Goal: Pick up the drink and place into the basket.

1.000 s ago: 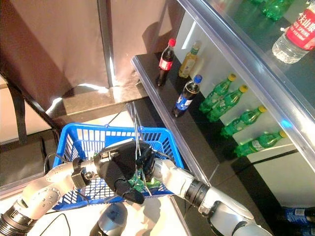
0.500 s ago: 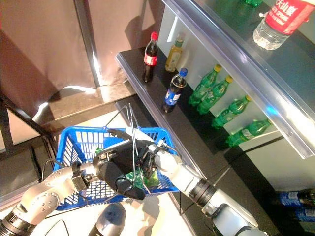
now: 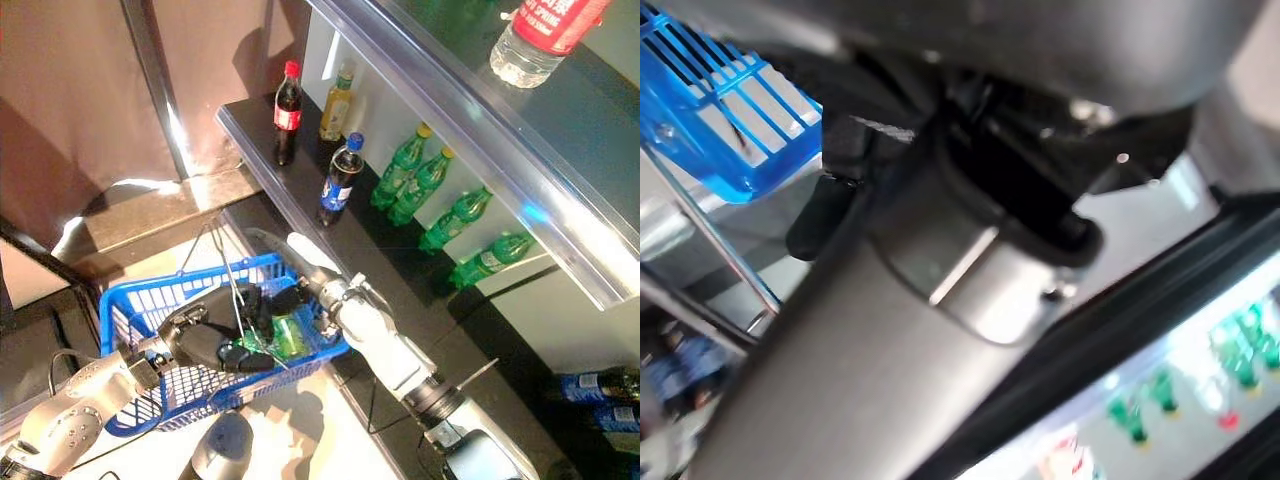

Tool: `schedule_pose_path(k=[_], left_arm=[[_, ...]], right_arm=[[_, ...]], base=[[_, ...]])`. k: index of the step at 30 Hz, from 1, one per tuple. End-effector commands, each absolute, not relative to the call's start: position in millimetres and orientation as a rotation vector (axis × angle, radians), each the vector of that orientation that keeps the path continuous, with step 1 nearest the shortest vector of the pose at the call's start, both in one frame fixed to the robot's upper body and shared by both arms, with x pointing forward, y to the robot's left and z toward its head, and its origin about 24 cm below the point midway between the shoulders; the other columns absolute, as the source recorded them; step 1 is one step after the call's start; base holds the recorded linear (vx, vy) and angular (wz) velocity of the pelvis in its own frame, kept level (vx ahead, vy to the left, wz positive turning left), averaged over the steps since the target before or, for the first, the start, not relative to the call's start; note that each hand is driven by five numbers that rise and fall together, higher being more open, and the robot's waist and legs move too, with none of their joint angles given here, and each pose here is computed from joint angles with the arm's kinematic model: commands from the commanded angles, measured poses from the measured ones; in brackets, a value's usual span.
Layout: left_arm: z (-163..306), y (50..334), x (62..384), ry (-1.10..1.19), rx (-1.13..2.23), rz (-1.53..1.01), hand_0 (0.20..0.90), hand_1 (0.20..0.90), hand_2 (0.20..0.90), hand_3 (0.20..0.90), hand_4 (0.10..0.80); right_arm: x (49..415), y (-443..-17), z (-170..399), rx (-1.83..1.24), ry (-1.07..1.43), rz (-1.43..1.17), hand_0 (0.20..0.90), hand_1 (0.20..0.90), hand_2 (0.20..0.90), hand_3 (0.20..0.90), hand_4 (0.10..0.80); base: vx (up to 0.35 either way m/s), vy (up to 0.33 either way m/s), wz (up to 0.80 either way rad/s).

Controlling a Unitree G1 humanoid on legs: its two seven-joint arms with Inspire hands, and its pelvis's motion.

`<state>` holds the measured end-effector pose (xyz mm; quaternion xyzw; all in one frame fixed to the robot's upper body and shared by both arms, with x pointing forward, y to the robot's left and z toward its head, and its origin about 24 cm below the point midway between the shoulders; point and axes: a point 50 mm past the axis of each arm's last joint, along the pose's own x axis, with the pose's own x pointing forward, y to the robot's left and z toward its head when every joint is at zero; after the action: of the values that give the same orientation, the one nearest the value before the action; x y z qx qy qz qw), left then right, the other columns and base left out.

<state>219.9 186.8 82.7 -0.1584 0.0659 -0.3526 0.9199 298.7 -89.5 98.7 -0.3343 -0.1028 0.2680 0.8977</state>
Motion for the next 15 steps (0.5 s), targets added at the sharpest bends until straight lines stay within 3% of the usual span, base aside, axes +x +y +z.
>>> schedule_pose_path(k=[1,15], left_arm=[[198,171,212,-0.735,-0.451,-0.861,0.300,0.300,0.300,0.200,0.100],[165,213,222,-0.651,-0.437,-0.429,0.300,0.300,0.300,0.200,0.100]], right_arm=[[286,-96,112,-0.611,-0.329,0.521,0.900,0.900,0.900,0.900,0.800],[266,-129,97,-0.414,-0.336,0.281,0.900,0.900,0.900,0.900,0.800]], base=[[-0.005,-0.003,-0.15],[-0.011,0.011,-0.13]])
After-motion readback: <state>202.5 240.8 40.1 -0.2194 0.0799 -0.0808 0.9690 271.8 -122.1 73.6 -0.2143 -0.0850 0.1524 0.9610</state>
